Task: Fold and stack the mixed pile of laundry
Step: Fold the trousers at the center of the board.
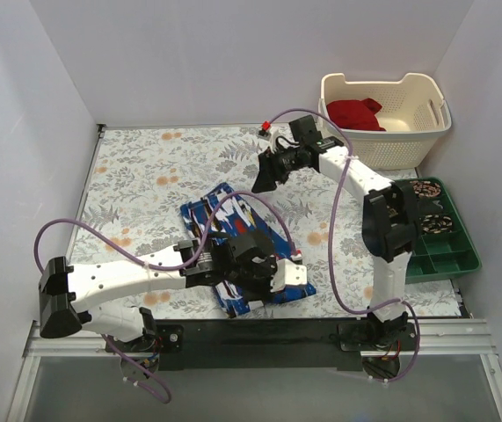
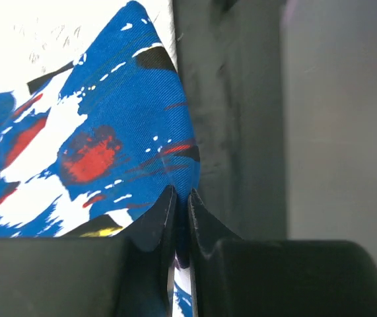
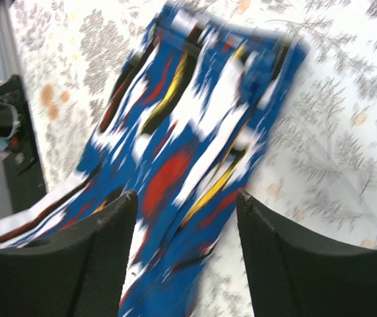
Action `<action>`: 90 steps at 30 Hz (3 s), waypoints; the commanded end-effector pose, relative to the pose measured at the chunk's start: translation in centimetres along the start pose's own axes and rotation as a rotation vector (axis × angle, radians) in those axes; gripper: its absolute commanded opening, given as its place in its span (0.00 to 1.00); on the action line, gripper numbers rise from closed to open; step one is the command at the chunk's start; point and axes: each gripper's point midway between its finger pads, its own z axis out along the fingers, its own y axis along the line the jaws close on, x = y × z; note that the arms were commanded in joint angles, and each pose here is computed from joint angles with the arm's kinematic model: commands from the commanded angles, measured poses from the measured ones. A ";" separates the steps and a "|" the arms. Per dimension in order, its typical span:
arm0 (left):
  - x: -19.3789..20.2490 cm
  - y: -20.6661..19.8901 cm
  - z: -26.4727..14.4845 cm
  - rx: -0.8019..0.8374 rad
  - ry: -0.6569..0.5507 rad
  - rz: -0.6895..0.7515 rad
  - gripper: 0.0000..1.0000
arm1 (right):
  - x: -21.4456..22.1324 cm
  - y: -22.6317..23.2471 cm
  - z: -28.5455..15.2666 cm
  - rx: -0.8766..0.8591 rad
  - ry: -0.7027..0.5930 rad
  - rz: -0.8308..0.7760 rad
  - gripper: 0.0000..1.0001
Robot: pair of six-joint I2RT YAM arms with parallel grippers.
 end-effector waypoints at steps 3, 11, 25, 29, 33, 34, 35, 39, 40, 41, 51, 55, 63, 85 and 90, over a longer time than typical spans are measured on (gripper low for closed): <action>-4.8 -4.1 -4.6 0.214 -0.116 -0.023 0.00 | -2.8 -2.3 4.9 0.002 0.004 -0.117 0.73; -2.8 -7.3 -5.8 0.402 -0.074 0.044 0.00 | -1.4 -2.9 8.6 -0.019 0.055 -0.270 0.85; -3.9 6.7 -8.3 0.086 -0.131 -0.061 0.00 | 7.8 -2.7 12.4 -0.128 0.224 -0.173 0.60; -2.9 11.1 -9.0 -0.005 -0.104 -0.021 0.00 | 9.3 -2.0 12.1 -0.161 0.248 -0.142 0.37; -0.9 15.3 -10.0 -0.097 -0.078 0.037 0.00 | 10.7 -1.2 11.5 -0.193 0.265 -0.114 0.20; 0.1 16.4 -10.3 -0.115 -0.067 0.045 0.00 | 10.7 -0.6 11.3 -0.212 0.260 -0.107 0.18; 0.7 17.2 -10.2 -0.138 -0.050 0.049 0.00 | 10.8 -0.4 11.2 -0.219 0.261 -0.101 0.17; 3.5 20.3 -10.0 -0.224 -0.029 0.061 0.00 | 11.1 0.4 10.8 -0.244 0.258 -0.080 0.15; 4.2 21.2 -10.1 -0.247 -0.026 0.057 0.00 | 10.9 0.6 10.7 -0.248 0.254 -0.081 0.15; 4.4 22.2 -9.9 -0.276 -0.033 0.084 0.00 | 11.0 0.6 10.7 -0.250 0.255 -0.079 0.15; 8.4 27.2 -7.3 -0.339 -0.020 0.137 0.00 | 10.5 0.9 10.6 -0.265 0.250 -0.079 0.14; 9.3 28.4 -6.6 -0.348 -0.023 0.138 0.00 | 10.5 1.0 10.7 -0.269 0.250 -0.074 0.14; 12.2 29.2 -4.9 -0.356 0.003 0.141 0.00 | 10.2 0.3 10.6 -0.240 0.249 -0.061 0.17; 10.2 23.8 -11.5 -0.331 -0.174 -0.690 0.32 | -4.8 3.0 -5.1 -0.079 -0.109 -0.069 0.42; 11.1 21.4 -8.6 -0.174 -0.228 -0.963 0.26 | 2.2 5.8 -0.9 -0.197 0.032 0.013 0.37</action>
